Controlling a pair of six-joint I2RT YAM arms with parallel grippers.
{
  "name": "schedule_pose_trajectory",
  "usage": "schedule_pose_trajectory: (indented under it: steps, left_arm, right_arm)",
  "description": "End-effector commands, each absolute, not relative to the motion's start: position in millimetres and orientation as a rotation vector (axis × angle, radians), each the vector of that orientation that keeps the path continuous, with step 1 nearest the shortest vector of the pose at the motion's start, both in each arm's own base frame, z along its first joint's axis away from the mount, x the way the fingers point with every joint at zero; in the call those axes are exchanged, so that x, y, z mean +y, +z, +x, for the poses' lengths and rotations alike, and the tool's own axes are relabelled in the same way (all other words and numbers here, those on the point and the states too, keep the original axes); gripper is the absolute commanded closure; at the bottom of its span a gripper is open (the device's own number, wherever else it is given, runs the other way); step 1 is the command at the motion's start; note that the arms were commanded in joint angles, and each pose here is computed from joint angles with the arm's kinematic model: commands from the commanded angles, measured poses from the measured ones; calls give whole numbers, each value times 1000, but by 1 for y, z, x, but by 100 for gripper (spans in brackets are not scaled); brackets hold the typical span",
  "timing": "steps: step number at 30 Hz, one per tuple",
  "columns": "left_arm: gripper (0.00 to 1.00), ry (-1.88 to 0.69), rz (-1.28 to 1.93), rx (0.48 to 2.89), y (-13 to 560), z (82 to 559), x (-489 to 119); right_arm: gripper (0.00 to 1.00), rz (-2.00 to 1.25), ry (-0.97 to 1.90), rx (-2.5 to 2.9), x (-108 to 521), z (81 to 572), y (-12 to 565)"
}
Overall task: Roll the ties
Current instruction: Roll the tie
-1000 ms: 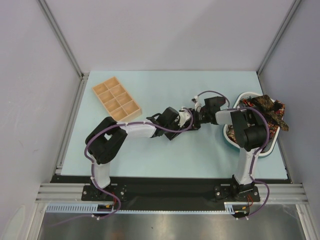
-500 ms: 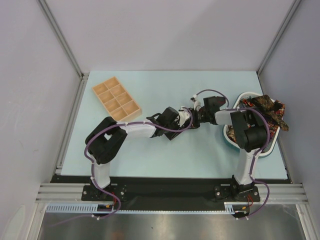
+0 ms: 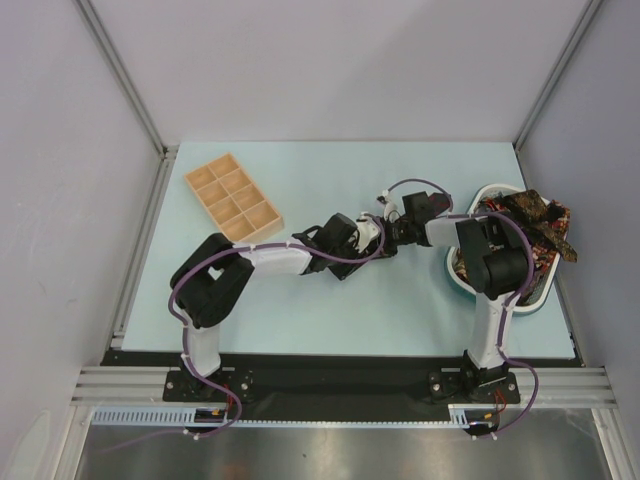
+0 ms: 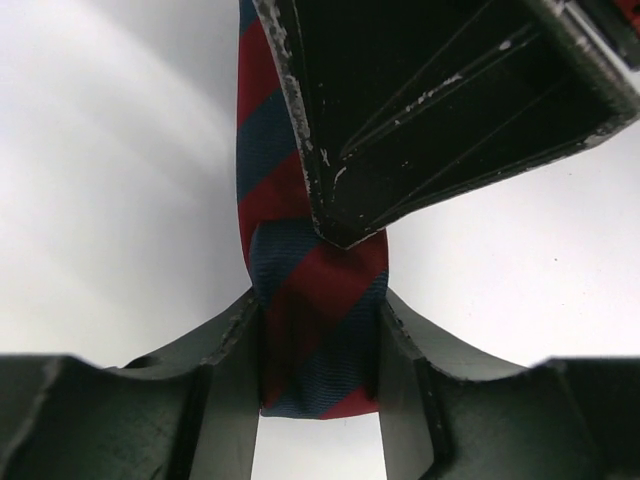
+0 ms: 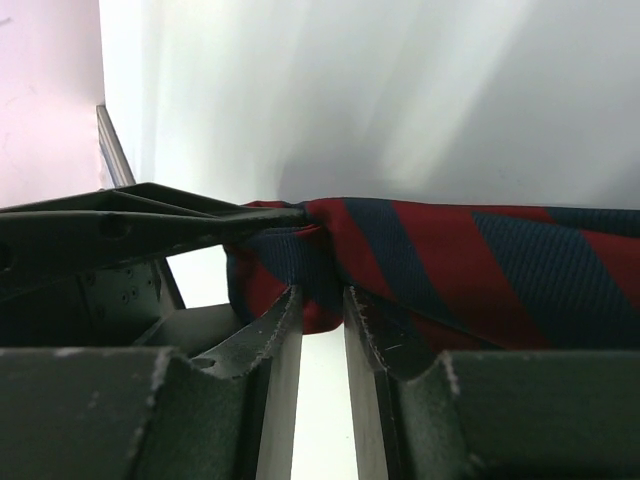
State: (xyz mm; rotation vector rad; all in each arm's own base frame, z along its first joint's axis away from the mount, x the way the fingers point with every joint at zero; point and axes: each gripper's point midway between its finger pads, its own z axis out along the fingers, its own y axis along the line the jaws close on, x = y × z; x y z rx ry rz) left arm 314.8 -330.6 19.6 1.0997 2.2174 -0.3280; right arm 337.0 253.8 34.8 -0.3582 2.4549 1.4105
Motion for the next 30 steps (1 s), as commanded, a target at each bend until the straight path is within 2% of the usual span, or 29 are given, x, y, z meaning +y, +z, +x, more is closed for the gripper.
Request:
schedule_pose_trajectory:
  steps: [1,4,10,15,18,26,28,30]
  left_arm:
    - [51,-251,1126,2320,0,307,-307]
    - [45,-253,1126,2322,-1,308,-308]
    - [45,-250,1131,2324,-4,310,-311]
    - [60,-300,1154,2310,-2,310,-319]
    - [66,-300,1165,2319,-5,308,-318]
    - [69,-263,1162,2363,-13,302,-308]
    - [69,-245,1153,2373,-15,303,-306]
    - [69,-245,1152,2376,-14,303,-307]
  right_arm:
    - [72,-392,1401,2492,258,332,26]
    - [72,-402,1402,2492,260,331,25]
    - [73,-408,1408,2485,261,331,28]
    - [72,-406,1408,2483,261,331,29]
    - [72,-399,1402,2476,260,332,32]
    - [68,-279,1292,2327,229,352,72]
    - [64,-207,1119,2353,210,356,66]
    - [62,-188,1007,2270,199,356,92]
